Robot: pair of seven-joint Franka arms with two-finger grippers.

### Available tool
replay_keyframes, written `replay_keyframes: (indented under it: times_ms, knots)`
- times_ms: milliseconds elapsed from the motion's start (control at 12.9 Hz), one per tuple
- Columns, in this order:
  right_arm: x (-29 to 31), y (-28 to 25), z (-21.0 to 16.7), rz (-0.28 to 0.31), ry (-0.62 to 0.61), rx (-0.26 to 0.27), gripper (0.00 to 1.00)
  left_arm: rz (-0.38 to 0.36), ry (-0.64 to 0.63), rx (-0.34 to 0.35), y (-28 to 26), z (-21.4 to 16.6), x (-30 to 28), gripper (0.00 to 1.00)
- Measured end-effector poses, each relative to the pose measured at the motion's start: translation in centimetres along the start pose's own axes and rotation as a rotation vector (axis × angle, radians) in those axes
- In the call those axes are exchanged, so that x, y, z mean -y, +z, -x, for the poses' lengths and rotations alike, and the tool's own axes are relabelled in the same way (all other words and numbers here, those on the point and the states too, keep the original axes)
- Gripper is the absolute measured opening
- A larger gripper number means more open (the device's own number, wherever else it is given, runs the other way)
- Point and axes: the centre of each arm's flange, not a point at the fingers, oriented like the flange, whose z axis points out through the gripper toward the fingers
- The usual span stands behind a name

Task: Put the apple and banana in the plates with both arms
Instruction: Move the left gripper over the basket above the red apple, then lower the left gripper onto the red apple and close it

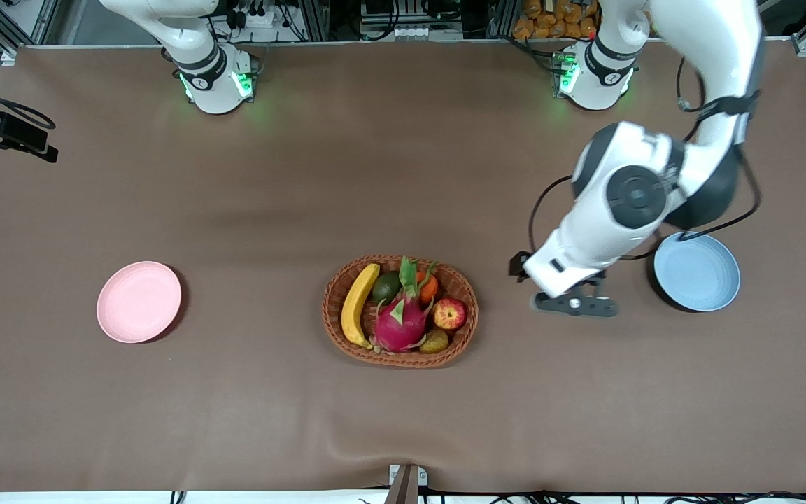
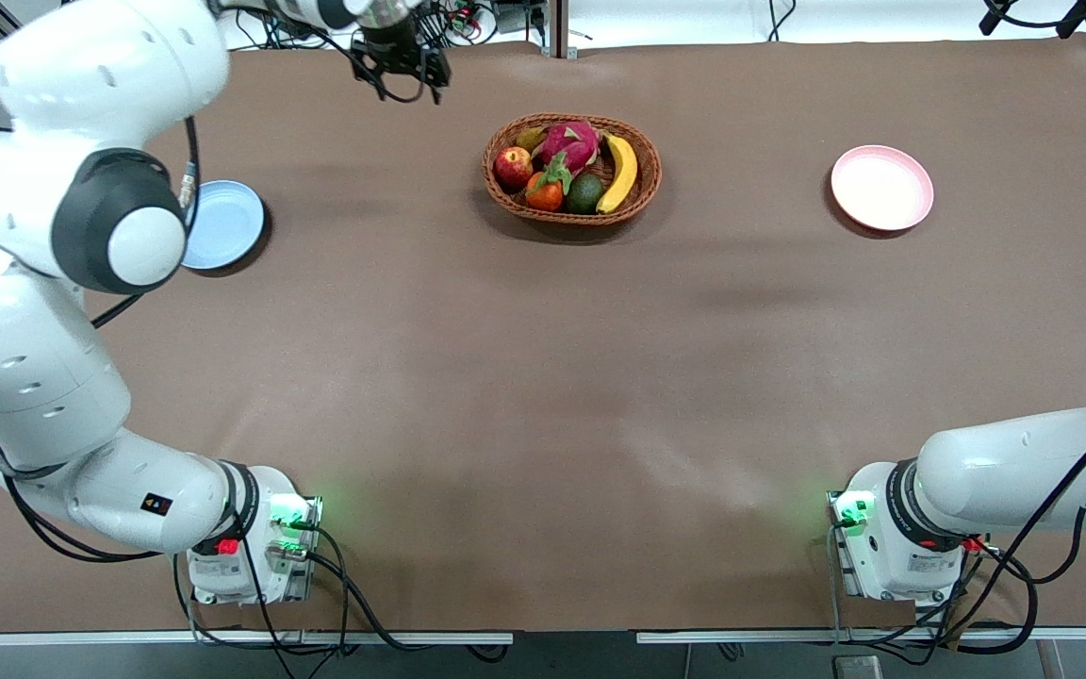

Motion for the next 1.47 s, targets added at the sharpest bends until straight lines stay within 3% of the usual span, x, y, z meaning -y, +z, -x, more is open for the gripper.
replay_keyframes:
  times_ms: [541, 1469]
  knots:
    - [0.0, 0.2, -0.1, 0.0, 0.0, 0.005, 1.0, 0.05, 0.036, -0.078, 7.2, -0.6, -7.6, 1.0]
    - [0.0, 0.5, -0.2, 0.0, 0.0, 0.01, 1.0, 0.113, 0.062, -0.189, 15.1, -1.3, -10.5, 1.0]
